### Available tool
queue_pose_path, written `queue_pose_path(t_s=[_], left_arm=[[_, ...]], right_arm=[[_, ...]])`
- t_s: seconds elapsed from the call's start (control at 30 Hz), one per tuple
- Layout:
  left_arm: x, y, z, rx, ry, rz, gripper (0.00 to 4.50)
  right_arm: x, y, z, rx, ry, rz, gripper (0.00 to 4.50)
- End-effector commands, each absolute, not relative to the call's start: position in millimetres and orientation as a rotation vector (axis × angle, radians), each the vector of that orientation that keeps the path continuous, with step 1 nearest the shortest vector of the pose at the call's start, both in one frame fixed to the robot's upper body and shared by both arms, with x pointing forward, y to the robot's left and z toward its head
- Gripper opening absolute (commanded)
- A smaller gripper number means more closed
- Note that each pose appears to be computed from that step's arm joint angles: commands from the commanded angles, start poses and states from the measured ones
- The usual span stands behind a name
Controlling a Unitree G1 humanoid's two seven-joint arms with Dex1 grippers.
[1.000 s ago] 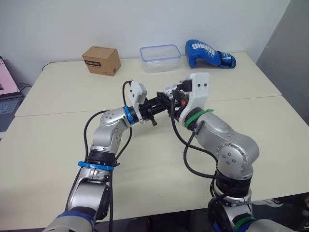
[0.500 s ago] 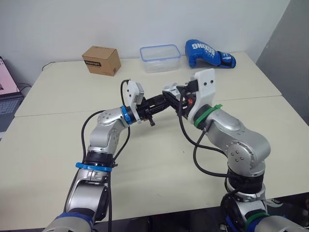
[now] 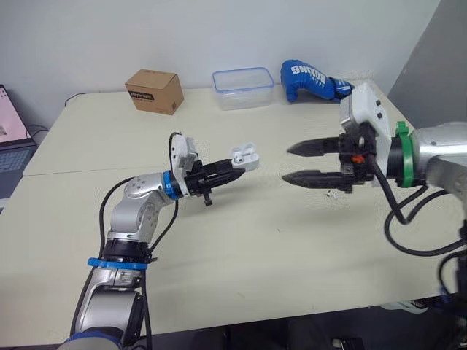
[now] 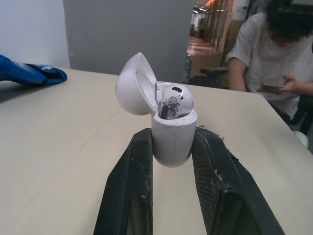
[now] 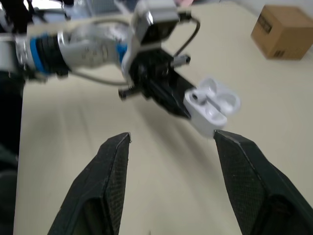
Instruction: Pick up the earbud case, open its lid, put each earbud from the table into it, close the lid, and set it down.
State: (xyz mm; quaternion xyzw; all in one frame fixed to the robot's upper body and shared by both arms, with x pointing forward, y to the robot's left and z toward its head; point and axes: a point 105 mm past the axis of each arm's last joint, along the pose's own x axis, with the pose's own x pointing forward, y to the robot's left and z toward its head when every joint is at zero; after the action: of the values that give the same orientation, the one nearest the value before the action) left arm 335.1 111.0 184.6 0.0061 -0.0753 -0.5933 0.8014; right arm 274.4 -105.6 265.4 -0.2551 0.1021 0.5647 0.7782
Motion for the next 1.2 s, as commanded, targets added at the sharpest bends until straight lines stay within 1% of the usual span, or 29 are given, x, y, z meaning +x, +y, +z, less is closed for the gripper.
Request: queue_pose_path(t_s=[0.03, 0.13, 0.2, 0.3, 0.47, 0.63, 0.8, 1.2], left_arm=[[322, 112, 198, 0.033, -0.212, -1.322, 0.78], [315, 115, 198, 0.037, -0.207, -1.336, 0.78], [309, 115, 197, 0.042, -0.199, -1.358, 0.78], [299, 115, 196, 0.051, -0.182, -1.384, 0.78], [292, 113, 197, 0.045, -0.184, -1.383, 0.78], [287, 112, 199, 0.035, -0.19, -1.368, 0.78], [286, 114, 198, 0.031, -0.188, -1.356, 0.78], [284, 114, 194, 0.024, -0.18, -1.341, 0.78]], right_arm=[[295, -127, 246, -0.718, 0.36, 1.175, 2.79], [318, -147, 226, -0.814, 0.505, 1.067, 2.79], [327, -156, 215, -0.853, 0.572, 1.043, 2.79], [343, -162, 199, -0.855, 0.652, 0.992, 2.79], [364, -167, 176, -0.811, 0.724, 0.899, 2.79], [382, -177, 159, -0.761, 0.748, 0.79, 2.79], [388, -182, 155, -0.76, 0.749, 0.762, 2.79], [382, -200, 145, -0.79, 0.815, 0.752, 2.79]])
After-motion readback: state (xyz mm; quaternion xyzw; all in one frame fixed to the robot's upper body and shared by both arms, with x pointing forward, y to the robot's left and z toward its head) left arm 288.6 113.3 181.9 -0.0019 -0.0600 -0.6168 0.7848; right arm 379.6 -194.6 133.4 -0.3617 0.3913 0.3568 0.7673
